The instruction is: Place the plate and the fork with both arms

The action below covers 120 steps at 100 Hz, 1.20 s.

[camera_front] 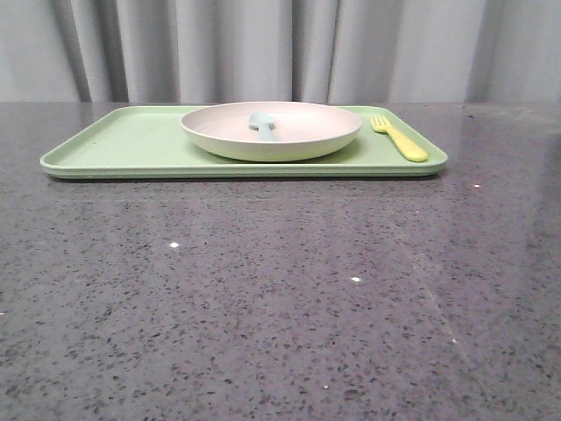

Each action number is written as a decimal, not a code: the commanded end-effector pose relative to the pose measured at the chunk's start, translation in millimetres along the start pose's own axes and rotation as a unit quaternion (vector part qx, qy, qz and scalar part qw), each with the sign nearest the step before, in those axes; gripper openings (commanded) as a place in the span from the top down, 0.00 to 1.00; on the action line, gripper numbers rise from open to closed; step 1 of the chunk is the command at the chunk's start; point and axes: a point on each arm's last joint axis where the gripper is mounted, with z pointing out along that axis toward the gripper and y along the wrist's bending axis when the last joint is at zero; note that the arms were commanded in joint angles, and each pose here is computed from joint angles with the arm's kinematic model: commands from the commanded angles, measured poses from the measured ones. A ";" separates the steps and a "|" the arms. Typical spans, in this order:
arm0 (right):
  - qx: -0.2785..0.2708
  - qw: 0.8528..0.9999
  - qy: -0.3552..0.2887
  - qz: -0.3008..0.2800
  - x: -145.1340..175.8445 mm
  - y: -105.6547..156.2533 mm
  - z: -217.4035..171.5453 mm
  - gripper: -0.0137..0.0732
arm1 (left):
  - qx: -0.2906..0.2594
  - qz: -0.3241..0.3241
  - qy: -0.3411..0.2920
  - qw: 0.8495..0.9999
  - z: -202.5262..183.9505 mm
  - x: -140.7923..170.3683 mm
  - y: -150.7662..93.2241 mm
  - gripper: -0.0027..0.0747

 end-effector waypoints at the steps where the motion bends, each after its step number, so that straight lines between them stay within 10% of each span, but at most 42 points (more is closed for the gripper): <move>1: -0.003 0.999 -0.052 -0.011 -16.1 1.9 -1.9 0.92 | 0.001 -0.004 -0.051 0.999 -2.6 -5.4 0.0 0.99; 86: 0.018 0.995 -0.061 -0.076 -17.0 -1.2 -3.7 0.92 | 0.001 -0.004 -0.051 0.999 -2.6 -5.4 0.0 0.99; 120: 0.092 0.975 -0.184 -0.082 13.8 -15.7 -22.3 0.92 | 0.001 -0.004 -0.051 0.999 -2.6 -5.4 0.0 0.99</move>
